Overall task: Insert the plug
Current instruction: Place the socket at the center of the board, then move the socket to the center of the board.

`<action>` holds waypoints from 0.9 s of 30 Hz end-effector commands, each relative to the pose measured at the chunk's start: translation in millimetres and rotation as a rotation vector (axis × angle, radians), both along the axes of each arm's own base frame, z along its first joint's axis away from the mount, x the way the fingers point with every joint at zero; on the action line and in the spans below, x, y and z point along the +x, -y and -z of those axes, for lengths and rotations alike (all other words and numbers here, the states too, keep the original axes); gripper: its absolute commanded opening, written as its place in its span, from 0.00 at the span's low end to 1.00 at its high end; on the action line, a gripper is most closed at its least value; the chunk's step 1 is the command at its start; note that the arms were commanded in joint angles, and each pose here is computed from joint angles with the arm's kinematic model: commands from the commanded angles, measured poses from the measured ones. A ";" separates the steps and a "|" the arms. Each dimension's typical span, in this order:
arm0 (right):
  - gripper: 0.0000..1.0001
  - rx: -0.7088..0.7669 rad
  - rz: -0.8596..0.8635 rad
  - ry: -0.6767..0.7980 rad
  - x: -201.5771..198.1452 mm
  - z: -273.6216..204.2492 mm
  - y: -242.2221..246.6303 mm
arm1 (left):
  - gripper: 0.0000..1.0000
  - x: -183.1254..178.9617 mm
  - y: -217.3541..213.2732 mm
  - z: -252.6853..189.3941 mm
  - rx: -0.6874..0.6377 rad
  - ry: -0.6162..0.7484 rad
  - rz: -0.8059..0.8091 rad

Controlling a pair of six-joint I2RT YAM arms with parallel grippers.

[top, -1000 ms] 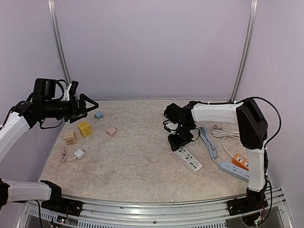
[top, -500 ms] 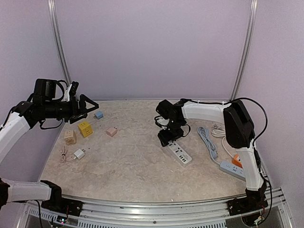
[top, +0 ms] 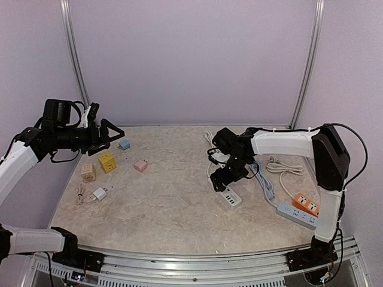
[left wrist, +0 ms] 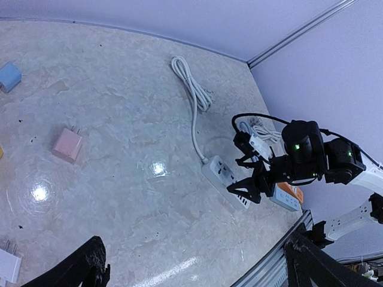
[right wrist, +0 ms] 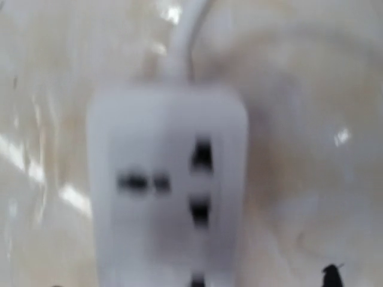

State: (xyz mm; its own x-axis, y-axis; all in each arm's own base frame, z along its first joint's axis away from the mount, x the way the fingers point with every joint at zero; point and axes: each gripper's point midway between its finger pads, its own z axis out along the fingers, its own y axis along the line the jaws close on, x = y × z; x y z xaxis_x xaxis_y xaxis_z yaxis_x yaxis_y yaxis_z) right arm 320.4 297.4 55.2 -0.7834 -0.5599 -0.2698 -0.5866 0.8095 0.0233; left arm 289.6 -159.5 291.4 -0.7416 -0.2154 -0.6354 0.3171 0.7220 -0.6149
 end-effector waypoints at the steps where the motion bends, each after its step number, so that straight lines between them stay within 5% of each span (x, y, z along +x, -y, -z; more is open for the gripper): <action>1: 0.91 0.042 0.003 0.021 -22.1 -4.2 7.6 | 0.99 1.2 -0.7 2.6 0.003 0.006 0.005; 14: 0.92 0.097 -0.026 -0.023 -62.1 13.8 4.8 | 0.99 3.5 -1.1 5.4 0.002 -0.004 0.001; 27: 0.93 0.209 -0.161 -0.064 -92.8 14.8 -68.5 | 0.99 8.1 -3.6 6.8 -0.007 -0.013 -0.008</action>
State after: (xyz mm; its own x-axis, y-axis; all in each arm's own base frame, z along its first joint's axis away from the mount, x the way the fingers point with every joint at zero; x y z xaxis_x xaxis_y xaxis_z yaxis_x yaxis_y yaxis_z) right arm 226.0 329.0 35.0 -0.7272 -0.6204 -0.2938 -0.6771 0.7187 0.1584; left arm 294.5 -157.1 288.7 -0.7437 -0.2232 -0.6301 0.3051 0.7254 -0.6170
